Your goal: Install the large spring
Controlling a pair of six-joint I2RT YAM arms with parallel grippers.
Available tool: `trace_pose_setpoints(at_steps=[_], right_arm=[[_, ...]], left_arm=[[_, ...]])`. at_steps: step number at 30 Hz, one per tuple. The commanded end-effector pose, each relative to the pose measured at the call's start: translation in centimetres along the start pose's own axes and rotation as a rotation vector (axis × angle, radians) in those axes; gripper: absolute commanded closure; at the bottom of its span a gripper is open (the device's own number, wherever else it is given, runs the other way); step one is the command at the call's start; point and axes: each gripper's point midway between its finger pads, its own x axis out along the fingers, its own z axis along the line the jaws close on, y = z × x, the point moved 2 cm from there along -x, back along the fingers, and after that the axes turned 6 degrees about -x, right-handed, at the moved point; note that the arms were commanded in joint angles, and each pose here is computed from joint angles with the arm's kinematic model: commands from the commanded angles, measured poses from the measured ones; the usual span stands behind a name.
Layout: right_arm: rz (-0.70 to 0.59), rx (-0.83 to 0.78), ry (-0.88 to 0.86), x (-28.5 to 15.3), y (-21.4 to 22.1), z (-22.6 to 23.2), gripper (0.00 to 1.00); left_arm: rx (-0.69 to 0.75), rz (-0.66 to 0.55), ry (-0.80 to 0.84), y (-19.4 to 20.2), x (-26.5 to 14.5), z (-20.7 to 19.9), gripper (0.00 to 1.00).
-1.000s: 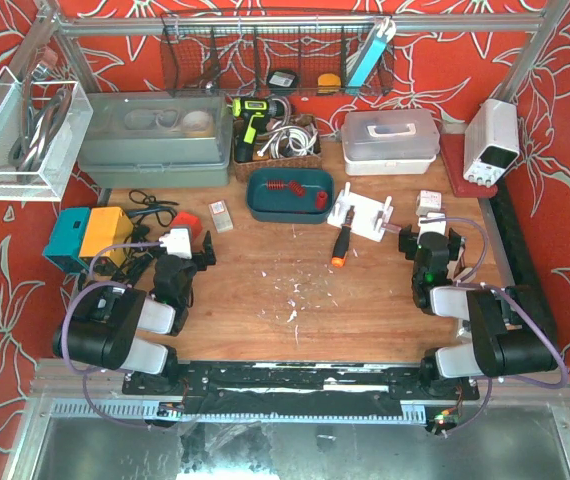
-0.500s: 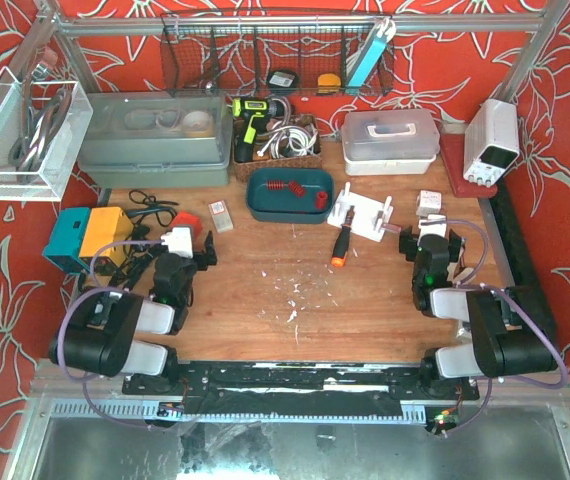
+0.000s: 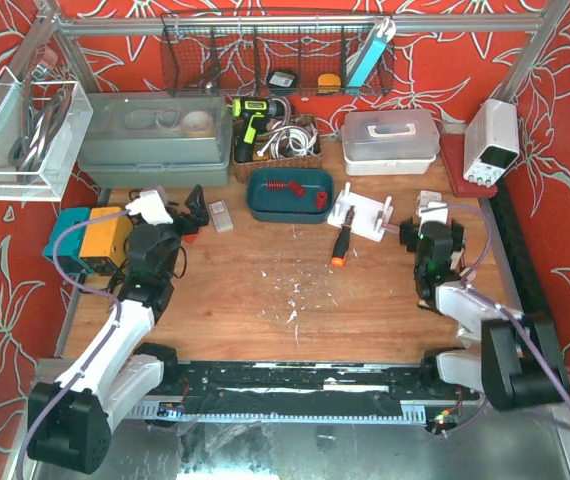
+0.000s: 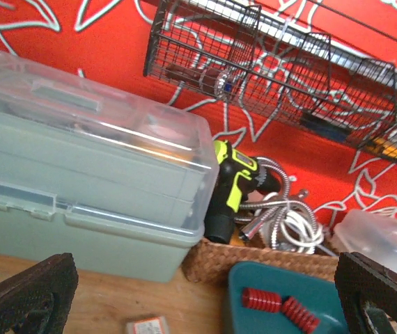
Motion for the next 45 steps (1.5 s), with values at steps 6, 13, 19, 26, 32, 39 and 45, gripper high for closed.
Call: trace_pose_setpoints(at_steps=[6, 13, 19, 26, 32, 39, 45], right_arm=[[0.056, 0.307, -0.079, -4.6, -10.0, -2.6, 0.01], [0.174, 0.473, -0.225, -7.1, -10.4, -1.6, 0.01], [0.285, 0.478, -0.418, -7.6, -7.6, 2.3, 0.02], [0.390, 0.407, -0.555, -7.7, -5.4, 6.6, 0.11], [0.429, 0.354, -0.529, -8.0, -4.0, 10.1, 0.19], [0.427, 0.405, -0.505, -6.7, -3.1, 13.4, 0.34], [0.457, 0.324, -0.512, -5.3, -2.9, 16.5, 0.35]], left_arm=[[-0.280, 0.206, -0.102, -1.1, -1.2, -0.8, 0.00], [-0.370, 0.376, 0.176, 1.7, -2.0, -4.9, 0.00], [-0.401, 0.518, 0.255, 7.5, -2.9, -6.1, 0.00], [-0.234, 0.598, 0.365, 12.0, -4.4, -11.3, 0.00], [-0.085, 0.712, 0.465, 17.1, -6.5, -14.0, 0.00], [-0.007, 0.734, 0.506, 20.0, -7.5, -13.7, 0.00], [0.031, 0.713, 0.446, 20.1, -6.9, -12.7, 0.00]])
